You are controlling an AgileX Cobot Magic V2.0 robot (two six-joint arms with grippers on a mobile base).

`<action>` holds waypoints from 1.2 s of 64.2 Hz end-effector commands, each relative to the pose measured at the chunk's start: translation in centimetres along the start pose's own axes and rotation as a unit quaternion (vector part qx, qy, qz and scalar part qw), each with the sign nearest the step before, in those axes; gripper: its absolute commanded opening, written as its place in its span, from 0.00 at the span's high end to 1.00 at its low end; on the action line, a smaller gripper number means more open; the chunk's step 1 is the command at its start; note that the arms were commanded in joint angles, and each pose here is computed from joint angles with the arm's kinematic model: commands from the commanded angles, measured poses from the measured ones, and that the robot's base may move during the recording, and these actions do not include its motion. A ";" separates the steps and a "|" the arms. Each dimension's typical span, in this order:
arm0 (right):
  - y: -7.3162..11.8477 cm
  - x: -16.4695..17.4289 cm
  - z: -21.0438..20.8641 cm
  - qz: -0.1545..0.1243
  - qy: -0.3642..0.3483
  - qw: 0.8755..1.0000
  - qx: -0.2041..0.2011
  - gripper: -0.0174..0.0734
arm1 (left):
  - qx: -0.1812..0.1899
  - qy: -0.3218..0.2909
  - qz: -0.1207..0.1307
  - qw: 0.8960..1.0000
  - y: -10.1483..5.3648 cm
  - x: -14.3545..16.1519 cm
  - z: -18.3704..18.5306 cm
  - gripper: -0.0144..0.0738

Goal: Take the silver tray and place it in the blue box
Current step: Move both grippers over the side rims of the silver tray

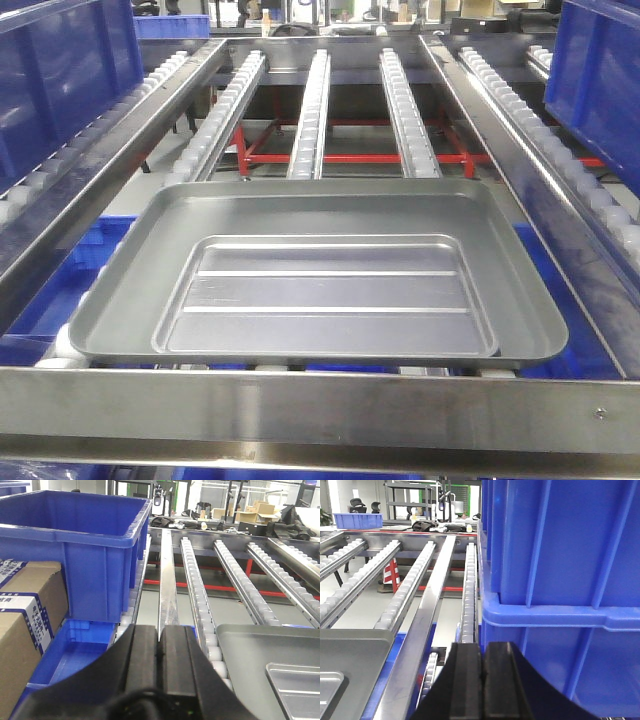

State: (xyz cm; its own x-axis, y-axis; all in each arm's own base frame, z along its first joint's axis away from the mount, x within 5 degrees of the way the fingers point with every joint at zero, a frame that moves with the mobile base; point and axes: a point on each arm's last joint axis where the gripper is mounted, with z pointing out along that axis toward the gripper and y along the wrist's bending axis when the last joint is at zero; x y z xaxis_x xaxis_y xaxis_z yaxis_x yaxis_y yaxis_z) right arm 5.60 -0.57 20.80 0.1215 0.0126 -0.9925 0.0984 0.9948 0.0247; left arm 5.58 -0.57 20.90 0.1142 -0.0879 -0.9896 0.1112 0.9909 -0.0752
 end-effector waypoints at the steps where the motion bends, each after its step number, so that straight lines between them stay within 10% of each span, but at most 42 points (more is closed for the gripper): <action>1: 0.0 -0.9 -0.2 -0.004 -0.053 0.999 0.001 0.78 | 0.003 -0.052 -0.001 0.999 -0.1 -0.9 -0.2 0.95; 45: 0.0 -1.0 -0.2 -0.004 -0.062 0.998 0.001 0.78 | 0.004 -0.057 -0.006 0.998 -0.1 -1.2 -0.2 0.95; 55: 0.1 -3.1 -0.4 0.037 -0.042 0.998 -0.001 0.78 | 0.007 -0.068 -0.011 0.998 -0.3 -4.5 -0.6 0.95; 67: 0.2 -8.7 0.1 0.036 0.037 0.999 0.004 0.78 | 0.007 0.054 -0.010 0.998 -0.9 -9.3 -0.3 0.95; 77: 0.2 -8.6 4.2 0.035 0.210 0.977 0.014 0.78 | 0.001 0.281 -0.017 0.960 -1.2 -9.5 2.9 0.95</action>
State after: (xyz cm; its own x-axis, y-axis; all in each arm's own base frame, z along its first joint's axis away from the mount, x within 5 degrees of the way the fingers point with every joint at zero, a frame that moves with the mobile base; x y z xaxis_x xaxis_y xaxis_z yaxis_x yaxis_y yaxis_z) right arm 6.81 -0.69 29.04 -0.1918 0.1176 -0.9744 0.1207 0.9881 0.0955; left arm 5.87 -0.94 29.57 -0.3618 -0.0506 -0.9309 0.1054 0.9899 -0.0948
